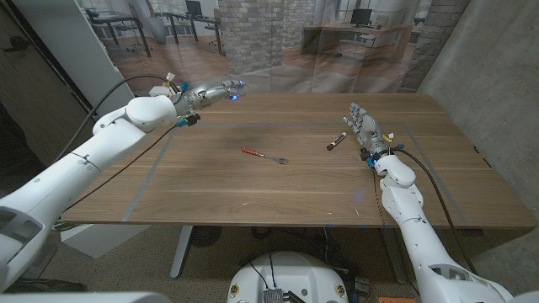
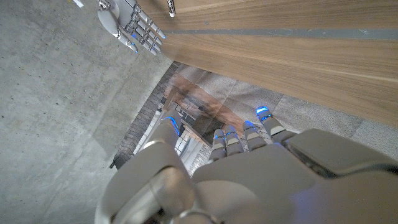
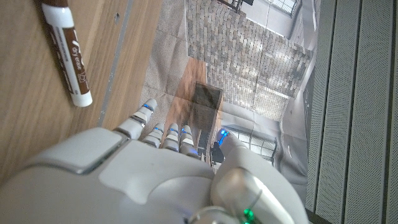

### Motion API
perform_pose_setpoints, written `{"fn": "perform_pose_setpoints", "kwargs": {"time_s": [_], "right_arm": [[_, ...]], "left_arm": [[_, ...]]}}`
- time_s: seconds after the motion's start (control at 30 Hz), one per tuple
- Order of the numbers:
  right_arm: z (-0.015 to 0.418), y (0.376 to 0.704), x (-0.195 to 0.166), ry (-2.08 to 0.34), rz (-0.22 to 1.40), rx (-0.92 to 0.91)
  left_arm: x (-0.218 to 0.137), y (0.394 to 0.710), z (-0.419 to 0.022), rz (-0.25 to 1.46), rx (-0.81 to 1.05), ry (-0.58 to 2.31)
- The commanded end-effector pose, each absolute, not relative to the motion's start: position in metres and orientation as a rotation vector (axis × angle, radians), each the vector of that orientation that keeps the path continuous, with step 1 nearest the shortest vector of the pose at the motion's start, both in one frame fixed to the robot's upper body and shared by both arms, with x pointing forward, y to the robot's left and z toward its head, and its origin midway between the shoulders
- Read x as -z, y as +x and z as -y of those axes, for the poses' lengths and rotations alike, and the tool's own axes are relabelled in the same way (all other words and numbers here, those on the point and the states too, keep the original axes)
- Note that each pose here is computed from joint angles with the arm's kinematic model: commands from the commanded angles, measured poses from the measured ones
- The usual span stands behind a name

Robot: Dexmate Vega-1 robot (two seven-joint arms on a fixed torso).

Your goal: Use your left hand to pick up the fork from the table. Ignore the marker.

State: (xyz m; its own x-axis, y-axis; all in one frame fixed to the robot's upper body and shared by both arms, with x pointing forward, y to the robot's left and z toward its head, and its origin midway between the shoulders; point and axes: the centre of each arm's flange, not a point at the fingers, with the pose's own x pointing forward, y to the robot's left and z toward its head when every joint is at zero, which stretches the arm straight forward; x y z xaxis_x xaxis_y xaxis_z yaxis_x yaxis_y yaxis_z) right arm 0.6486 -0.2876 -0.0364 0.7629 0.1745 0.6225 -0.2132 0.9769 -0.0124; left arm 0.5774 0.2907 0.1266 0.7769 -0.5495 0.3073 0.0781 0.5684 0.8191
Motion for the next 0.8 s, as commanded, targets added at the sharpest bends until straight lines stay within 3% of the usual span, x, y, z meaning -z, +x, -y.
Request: {"fn": "perform_pose_setpoints", "kwargs": {"time_s": [0.03,0.8], "right_arm": [[0.286,0.648,0.039,0.071,0.673,-0.208],[0.285,0.654,0.043,0.086,0.670,-0.213]], "left_arm": [[-0.143,0.571,-0.286,0.548,0.427,1.014],[-0.171,0.568,-0.274,0.488,0.478,1.167]]}}
